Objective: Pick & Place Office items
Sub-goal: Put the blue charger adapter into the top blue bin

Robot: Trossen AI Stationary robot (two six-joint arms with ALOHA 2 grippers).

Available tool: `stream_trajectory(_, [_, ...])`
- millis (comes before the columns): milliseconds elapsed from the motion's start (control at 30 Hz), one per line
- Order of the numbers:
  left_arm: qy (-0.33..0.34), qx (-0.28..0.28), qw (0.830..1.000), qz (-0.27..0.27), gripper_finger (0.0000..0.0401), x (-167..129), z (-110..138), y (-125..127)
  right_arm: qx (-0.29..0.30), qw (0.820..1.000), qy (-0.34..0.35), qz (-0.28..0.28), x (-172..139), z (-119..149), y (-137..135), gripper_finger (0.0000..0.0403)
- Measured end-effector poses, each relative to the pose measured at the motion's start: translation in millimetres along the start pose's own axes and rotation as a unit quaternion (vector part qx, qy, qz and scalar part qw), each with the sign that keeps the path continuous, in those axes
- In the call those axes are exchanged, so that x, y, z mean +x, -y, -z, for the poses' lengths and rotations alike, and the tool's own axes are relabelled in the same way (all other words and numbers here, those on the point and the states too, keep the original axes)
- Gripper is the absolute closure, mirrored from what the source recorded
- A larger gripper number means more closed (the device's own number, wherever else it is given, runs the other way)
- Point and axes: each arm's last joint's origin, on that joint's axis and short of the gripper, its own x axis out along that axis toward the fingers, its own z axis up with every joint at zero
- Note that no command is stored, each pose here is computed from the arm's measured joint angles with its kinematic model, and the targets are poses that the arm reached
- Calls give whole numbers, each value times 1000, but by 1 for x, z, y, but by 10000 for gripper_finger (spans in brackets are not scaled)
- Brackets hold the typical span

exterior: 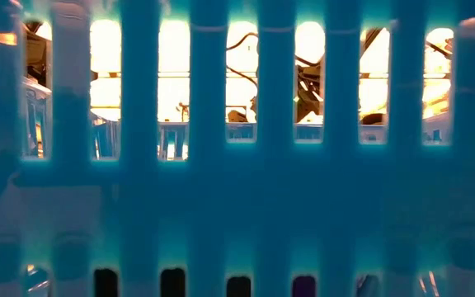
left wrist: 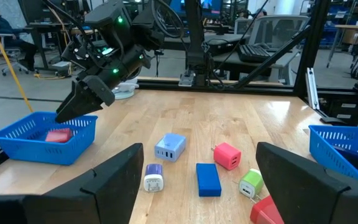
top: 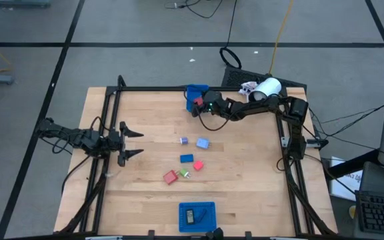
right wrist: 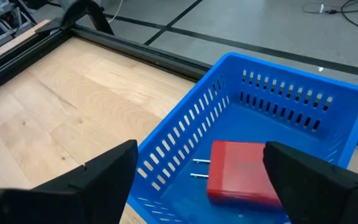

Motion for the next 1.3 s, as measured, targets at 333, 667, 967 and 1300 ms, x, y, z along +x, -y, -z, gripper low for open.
stream_trajectory(333, [0,0,1000,0,97,0,0,0,-51,997,-6,-62,-11,-4,-15,77])
stream_trajectory(667, [0,0,1000,0,77,0,0,0,-94,930,-76,-348,-62,-2,-70,95])
stream_trajectory(967, [0,0,1000,0,87,0,0,0,-135,879,-116,-442,-122,35,-105,108])
stream_trajectory(1300, [0,0,1000,0,98,0,0,0,-217,914,-113,-322,-140,90,-82,111])
